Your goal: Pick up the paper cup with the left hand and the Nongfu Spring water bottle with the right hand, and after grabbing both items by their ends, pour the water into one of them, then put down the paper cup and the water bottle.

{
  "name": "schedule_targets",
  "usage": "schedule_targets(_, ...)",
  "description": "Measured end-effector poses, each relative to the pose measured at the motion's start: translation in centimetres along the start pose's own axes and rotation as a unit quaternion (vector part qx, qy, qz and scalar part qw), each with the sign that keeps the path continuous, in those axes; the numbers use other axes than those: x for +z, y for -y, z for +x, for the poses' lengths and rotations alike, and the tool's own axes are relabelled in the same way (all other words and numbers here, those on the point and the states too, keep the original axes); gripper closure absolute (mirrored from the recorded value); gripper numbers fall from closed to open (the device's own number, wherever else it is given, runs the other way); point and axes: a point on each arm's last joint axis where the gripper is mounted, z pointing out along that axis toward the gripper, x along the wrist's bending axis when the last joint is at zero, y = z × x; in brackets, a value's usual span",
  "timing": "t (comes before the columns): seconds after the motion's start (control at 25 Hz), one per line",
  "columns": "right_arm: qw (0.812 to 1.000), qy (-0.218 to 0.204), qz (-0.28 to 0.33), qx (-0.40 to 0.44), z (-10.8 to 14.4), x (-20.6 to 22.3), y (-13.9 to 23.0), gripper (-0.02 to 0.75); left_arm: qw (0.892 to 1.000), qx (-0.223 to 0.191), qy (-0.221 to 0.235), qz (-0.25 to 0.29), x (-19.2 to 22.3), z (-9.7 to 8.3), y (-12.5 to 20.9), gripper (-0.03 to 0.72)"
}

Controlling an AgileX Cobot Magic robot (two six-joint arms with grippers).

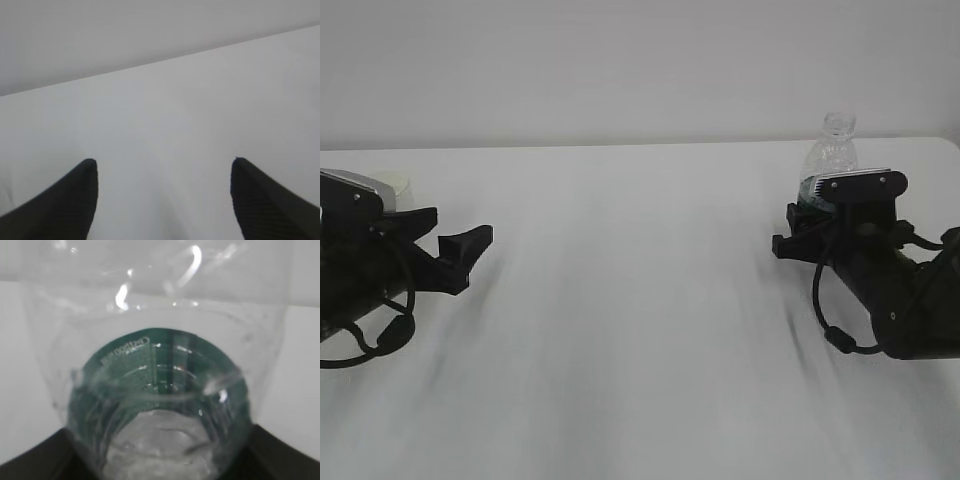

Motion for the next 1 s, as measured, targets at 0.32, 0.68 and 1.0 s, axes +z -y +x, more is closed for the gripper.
schedule_targets(0.32, 1.0, -0.001, 0.008, -0.007, 0.1, 0.6, 0.8, 0.29, 1.0, 0.0, 0.0, 0.0, 0.0, 0.0, 0.0, 0.095)
schedule_targets(0.68, 1.0, 0.0, 0.001, -0.02, 0.2, 0.8, 1.3, 0.259, 1.0, 0.0, 0.0, 0.0, 0.0, 0.0, 0.0, 0.096)
schedule_targets(1.0, 1.0, 0.016, 0.005, -0.013, -0.1, 0.5, 1.6, 0.144, 1.0, 0.0, 0.0, 0.0, 0.0, 0.0, 0.0, 0.097)
